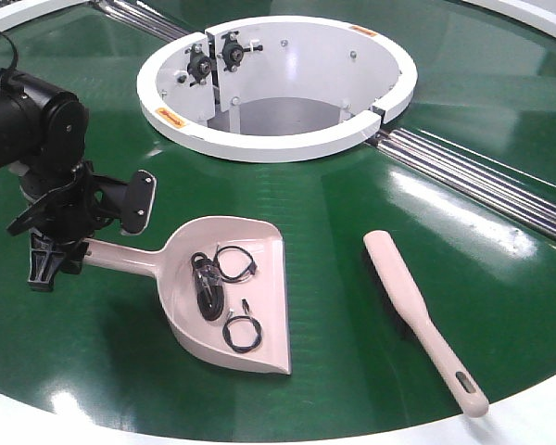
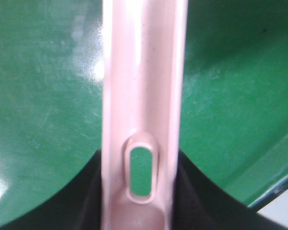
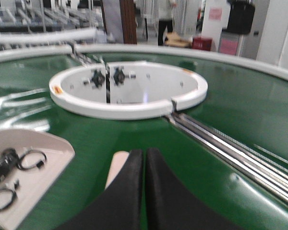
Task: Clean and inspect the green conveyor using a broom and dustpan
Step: 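Open the right gripper to release the brush and raise the arm, then open the left gripper to release the dustpan and withdraw the arm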
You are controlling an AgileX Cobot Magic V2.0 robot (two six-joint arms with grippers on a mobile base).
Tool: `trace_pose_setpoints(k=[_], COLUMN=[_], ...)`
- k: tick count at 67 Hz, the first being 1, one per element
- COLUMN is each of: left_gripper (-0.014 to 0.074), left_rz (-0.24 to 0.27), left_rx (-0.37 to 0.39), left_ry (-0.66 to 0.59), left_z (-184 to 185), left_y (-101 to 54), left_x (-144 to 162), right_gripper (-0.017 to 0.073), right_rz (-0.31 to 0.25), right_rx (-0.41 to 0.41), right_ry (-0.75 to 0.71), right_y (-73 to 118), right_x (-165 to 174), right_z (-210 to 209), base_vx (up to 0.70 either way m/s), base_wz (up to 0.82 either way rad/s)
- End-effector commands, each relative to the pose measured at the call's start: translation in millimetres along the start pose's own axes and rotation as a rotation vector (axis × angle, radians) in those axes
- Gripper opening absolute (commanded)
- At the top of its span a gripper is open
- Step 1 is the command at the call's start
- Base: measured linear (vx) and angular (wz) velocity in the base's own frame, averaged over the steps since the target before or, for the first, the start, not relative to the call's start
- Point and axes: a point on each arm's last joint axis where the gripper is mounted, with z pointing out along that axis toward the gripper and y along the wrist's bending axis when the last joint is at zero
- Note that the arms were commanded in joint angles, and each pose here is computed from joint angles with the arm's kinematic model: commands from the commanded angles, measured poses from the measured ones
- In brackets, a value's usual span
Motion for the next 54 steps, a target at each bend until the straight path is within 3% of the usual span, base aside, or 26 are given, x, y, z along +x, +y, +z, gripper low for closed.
trace_pose_setpoints(k=[1,18,54], left_gripper=[-0.0006,-0.0006,-0.0006], left_rz=[0.001,0.001,0.001], left_rx=[-0.029,-0.028,-0.029], left_ry=[-0.021,-0.021,-0.021], left_z=[-23,-23,-23], left_y=[-4.8,-4.9,-4.8], left_x=[1,1,1], right_gripper=[-0.0004,-0.0004,-0.0004], right_rz=[-0.018,-0.029,-0.030], right_rx=[0.028,0.039,0.036], right_ry=[-0.005,0.058,0.058], right_y=[-3.7,-6.9,-6.8], right_x=[-11,-10,-10], right_z=[11,31,32], base_vx=[0.00,0.00,0.00], base_wz=[0.00,0.00,0.00])
